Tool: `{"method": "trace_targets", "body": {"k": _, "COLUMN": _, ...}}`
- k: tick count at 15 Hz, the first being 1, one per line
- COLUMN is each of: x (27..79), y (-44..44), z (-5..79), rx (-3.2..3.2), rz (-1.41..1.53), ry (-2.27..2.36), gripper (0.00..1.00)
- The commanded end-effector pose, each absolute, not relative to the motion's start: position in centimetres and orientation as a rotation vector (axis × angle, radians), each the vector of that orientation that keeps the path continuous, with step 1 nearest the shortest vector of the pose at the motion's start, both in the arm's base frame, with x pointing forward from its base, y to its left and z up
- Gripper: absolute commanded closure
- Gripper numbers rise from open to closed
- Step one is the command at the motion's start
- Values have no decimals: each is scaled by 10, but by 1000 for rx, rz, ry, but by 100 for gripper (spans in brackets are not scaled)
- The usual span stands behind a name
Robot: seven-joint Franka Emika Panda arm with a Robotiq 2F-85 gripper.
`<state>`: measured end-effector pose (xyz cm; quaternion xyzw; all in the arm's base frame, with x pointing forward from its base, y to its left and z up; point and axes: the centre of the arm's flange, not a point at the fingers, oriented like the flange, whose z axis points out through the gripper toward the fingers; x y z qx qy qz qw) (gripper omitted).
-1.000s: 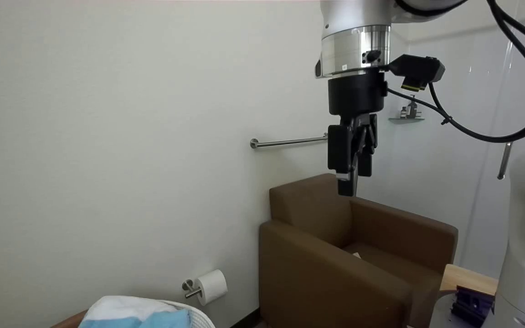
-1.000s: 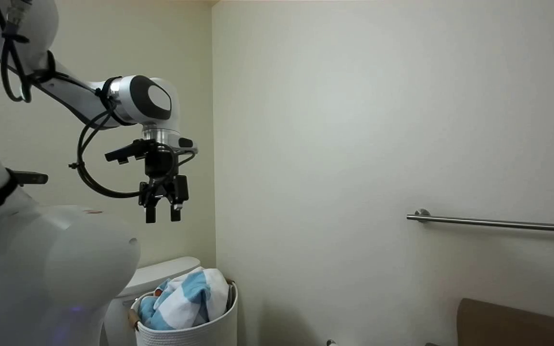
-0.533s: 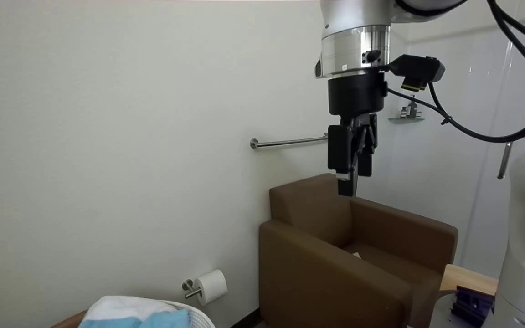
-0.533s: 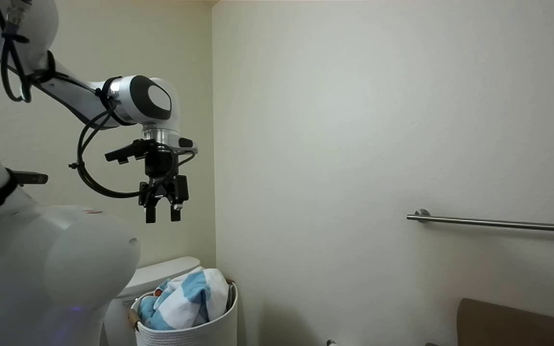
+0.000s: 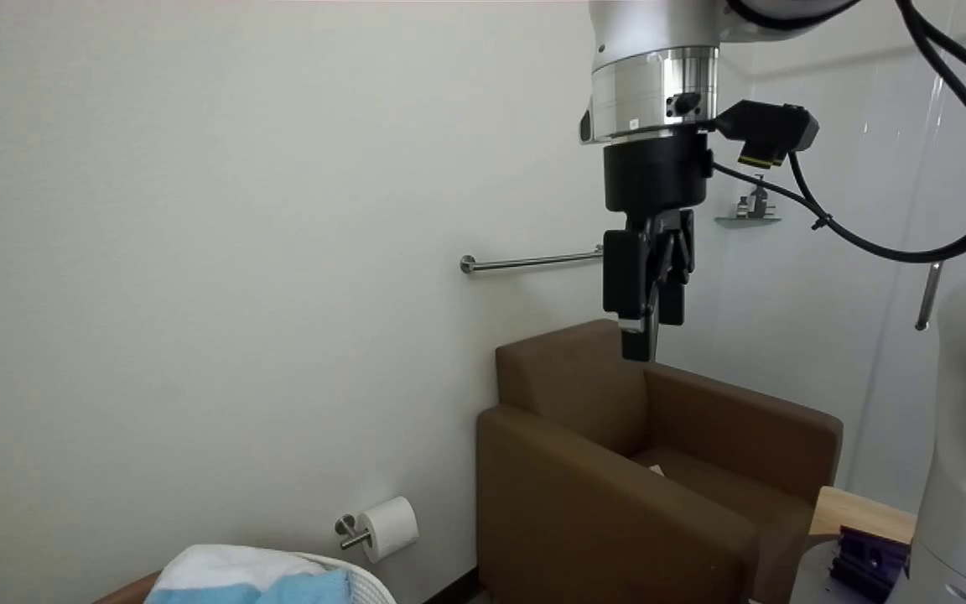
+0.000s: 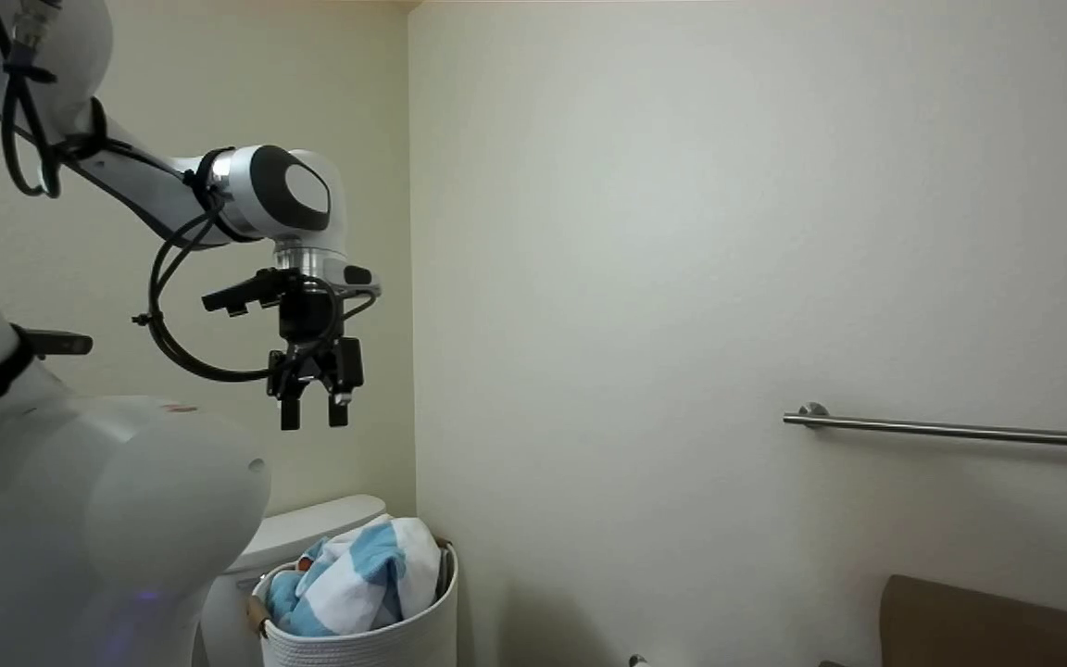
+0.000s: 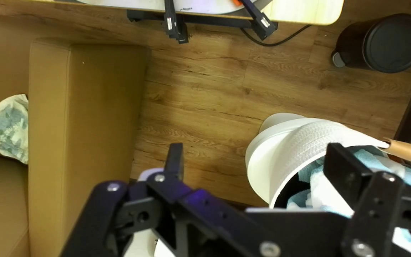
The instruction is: Pick up the cloth and put it on the sofa
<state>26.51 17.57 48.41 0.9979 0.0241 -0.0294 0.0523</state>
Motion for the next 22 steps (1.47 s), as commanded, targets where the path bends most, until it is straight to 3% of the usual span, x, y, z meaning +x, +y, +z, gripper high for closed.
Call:
{"method": "trace_targets", "body": {"k": 1, "x": 271, "y": 179, "z": 480, "rx": 3037, "rz": -86, "ry": 80, "gripper": 0}}
{"method": "trace_targets", "body": {"k": 10, "x": 349, "y": 270, "z": 433, "rx": 3021, "rz": 339, "ry": 118, "gripper": 0}}
{"method": "trace_targets", "body": {"k": 13, "x": 389, "y": 309, "z": 404, "rx": 3052, "rz": 231, "ry": 193, "gripper": 0}}
{"method": "trace_targets", "body": {"k": 14, "x": 345, "y": 277, "z": 426, "rx": 3049, "rz": 318, "ry": 186, "gripper": 0}}
{"method": "trace_targets", "body": {"k": 22, "x": 368, "y": 291, "z": 401, "rx": 3071, "rz": 232, "ry": 214, "gripper": 0}}
